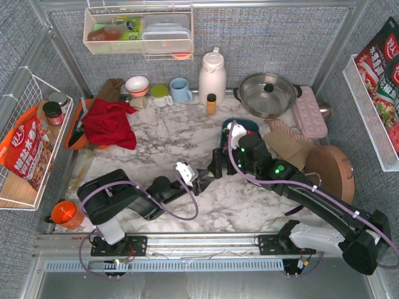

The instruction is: Mix the coffee capsules in the storage basket

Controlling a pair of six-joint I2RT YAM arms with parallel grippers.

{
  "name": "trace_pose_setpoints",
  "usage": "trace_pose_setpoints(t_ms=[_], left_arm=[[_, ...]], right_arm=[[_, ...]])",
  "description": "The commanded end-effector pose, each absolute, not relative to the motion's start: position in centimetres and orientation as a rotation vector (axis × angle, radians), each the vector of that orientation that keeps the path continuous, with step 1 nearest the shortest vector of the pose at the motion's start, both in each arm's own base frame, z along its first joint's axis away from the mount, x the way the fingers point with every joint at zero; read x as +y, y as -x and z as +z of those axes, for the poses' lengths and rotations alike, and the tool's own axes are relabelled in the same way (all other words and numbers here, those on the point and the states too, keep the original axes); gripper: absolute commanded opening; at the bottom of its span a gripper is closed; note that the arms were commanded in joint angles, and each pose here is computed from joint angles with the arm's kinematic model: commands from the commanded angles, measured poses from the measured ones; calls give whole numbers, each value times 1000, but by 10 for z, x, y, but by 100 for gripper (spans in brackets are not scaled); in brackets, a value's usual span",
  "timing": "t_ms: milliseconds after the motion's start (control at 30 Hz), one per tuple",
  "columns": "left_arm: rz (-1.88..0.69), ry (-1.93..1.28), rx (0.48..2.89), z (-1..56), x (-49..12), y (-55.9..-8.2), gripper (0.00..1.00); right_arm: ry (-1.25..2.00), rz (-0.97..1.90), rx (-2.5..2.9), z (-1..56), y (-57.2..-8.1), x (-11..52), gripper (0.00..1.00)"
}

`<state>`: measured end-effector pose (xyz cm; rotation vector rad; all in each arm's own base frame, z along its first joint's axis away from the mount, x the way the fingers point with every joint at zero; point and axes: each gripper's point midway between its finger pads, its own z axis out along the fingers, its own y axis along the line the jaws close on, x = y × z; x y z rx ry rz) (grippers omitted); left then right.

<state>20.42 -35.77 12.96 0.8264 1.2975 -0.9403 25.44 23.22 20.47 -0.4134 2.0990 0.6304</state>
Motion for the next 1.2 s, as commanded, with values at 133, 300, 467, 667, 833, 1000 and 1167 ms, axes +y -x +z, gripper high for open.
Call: trace_pose_setpoints(t_ms=[133, 300, 467, 667, 833, 1000, 1167], left_arm=[[-895, -776, 1184, 161, -361, -208, 0], [-876, -776, 1159, 168, -361, -207, 0], [-875, -783, 1125, 177, -363, -205, 0], [-875, -779, 1103, 185, -363, -202, 0], [-880, -778, 1095, 187, -364, -201, 0], [-884, -784, 1093, 187, -367, -199, 0], [-882, -785, 1093, 186, -368, -199, 0]], right_arm=[[443, 622, 2138, 198, -252, 243, 86], [444, 610, 2154, 201, -251, 242, 83], [438, 595, 2186, 198, -251, 241, 81], [428, 613, 2205, 195, -252, 246, 78], [426, 638, 2219, 192, -250, 250, 74], [424, 702, 2234, 189, -247, 259, 69], [416, 715, 2240, 188, -246, 261, 64]])
